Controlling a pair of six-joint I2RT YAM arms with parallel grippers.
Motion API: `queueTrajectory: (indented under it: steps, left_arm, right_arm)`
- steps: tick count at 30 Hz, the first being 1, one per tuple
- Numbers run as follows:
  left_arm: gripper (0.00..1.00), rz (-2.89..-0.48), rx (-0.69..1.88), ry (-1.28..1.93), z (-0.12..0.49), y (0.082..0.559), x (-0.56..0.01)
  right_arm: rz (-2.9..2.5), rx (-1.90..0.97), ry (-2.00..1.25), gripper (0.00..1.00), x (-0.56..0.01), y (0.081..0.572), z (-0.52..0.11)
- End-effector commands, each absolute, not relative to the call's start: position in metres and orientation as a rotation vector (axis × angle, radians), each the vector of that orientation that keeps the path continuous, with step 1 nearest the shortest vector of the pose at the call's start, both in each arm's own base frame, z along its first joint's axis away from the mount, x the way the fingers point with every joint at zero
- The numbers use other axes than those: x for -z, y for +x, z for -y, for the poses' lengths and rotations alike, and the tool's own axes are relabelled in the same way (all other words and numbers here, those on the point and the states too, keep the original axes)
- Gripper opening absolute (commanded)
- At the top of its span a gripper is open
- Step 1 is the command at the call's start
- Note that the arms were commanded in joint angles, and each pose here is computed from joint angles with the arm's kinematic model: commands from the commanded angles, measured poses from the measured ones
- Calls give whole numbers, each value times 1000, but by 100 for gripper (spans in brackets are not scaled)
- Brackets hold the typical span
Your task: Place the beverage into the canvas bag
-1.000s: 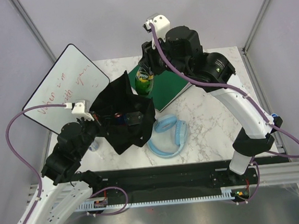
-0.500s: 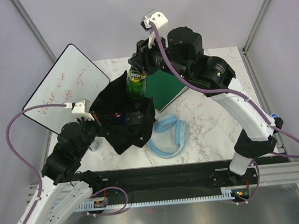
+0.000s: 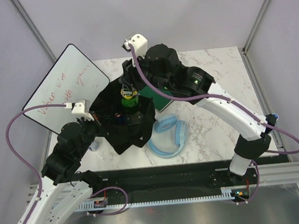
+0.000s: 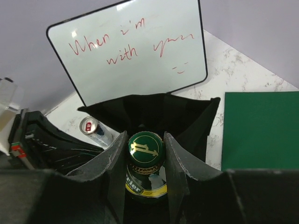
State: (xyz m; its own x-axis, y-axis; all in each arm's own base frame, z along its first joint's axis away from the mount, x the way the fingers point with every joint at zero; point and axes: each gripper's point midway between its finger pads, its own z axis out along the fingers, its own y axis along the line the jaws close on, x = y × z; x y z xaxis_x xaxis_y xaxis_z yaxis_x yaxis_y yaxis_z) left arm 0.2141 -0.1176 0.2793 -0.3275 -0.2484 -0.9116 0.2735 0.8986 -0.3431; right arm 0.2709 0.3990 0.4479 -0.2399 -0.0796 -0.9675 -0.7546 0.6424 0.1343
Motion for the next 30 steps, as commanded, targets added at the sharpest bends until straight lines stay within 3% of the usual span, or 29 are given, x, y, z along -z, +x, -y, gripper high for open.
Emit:
queueTrajectory:
  steps: [1,13,20,30]
  left_arm:
    - [2,-1820,522,47,119,215,-278]
    - [2,-1808,536,53,119,212,-280]
    - [2,-1811,528,51,119,213,-278]
    - [2,-1800,526,37,116,212,-280]
  right_arm:
    - [-1493,-852,-570,0,-505,278,-414]
    - [-1431,-672,-608,0,-470,302,-435]
    - [-1420,-466,-604,0,-444,325,-423]
    - [-1424,-402,-592,0,-422,348,-413]
